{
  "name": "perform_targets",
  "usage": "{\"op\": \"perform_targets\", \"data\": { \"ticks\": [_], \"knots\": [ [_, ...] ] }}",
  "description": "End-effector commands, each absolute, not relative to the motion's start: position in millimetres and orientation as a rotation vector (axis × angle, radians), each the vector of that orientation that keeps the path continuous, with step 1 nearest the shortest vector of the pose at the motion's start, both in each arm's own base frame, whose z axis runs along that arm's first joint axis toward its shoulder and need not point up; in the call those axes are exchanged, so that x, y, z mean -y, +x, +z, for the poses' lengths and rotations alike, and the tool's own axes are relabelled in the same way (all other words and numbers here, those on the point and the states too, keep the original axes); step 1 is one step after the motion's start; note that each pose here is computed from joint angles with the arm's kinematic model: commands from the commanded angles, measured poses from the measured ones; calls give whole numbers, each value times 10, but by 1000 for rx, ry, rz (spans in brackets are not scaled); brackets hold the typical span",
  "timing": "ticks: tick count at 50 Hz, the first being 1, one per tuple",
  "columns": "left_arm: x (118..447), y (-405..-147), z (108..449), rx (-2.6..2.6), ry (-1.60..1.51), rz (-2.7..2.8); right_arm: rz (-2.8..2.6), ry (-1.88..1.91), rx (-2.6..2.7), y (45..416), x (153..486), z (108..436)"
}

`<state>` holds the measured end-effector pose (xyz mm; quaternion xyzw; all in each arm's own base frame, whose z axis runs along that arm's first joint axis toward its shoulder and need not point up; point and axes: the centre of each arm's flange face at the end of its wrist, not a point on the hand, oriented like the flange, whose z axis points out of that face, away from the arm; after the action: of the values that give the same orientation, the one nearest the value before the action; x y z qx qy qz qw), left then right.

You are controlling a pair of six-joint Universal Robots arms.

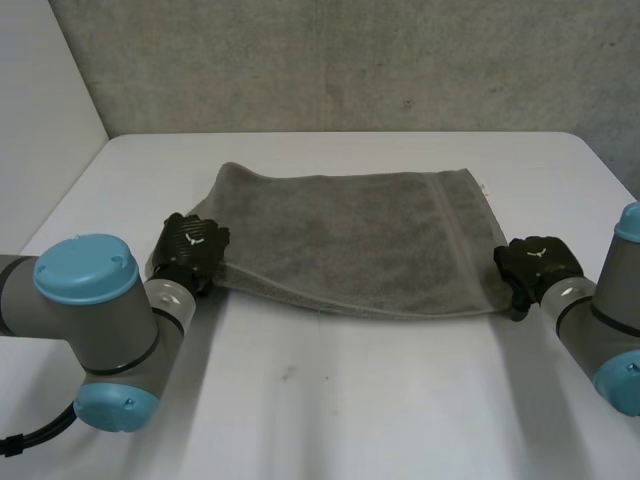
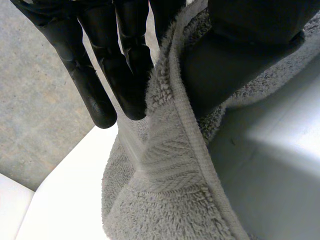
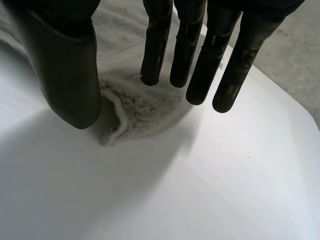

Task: Fold the towel.

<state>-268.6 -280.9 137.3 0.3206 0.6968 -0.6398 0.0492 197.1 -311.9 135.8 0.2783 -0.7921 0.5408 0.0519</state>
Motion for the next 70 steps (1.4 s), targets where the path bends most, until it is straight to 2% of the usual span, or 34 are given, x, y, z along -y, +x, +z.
{"op": "perform_targets", "data": {
  "ticks": [1,10,21,34,43,51,54,56,57,58,59,60,61,62,64,65,67,70],
  "knots": [
    [2813,-2688,1356,-2124,977,-1948,1618,820,2431,1897,3177,1303],
    [2830,-2696,1331,-2110,975,-1960,1641,811,2414,1885,3195,1346],
    [2883,-2700,1151,-2134,996,-1906,1797,728,2280,1720,3225,1820],
    [3107,-2466,1170,-2136,890,-1866,1793,684,2250,1583,3329,1880],
    [3096,-2437,1168,-2149,889,-1845,1786,683,2257,1589,3314,1867],
    [2985,-2407,1308,-2137,948,-1805,1776,720,2235,1600,3281,1924],
    [2928,-2383,1453,-2079,983,-1805,1759,751,2218,1603,3248,1974],
    [2856,-2340,1730,-1977,989,-1849,1752,797,2168,1597,3178,2178],
    [2855,-2340,1731,-1977,989,-1849,1752,797,2168,1597,3177,2179],
    [2815,-2327,1922,-1913,981,-1891,1779,798,2117,1585,3141,2381],
    [2815,-2327,1924,-1912,981,-1891,1823,791,2053,1576,3076,2637],
    [2774,-2312,2146,-1840,962,-1942,1823,791,2052,1576,3075,2640],
    [2718,-2287,2416,-1762,928,-2004,1876,783,1982,1577,2982,2918],
    [2718,-2286,2419,-1761,928,-2005,1876,783,1981,1577,2981,2921],
    [2528,-2193,3031,-1598,832,-2137,1976,774,1856,1580,2763,3462],
    [2527,-2193,3034,-1597,831,-2137,1976,774,1855,1580,2761,3464],
    [2329,-2106,3524,-1493,757,-2227,2040,786,1781,1581,2628,3847],
    [2260,-2086,3655,-1478,751,-2246,2052,788,1766,1561,2586,3987]
  ]
}}
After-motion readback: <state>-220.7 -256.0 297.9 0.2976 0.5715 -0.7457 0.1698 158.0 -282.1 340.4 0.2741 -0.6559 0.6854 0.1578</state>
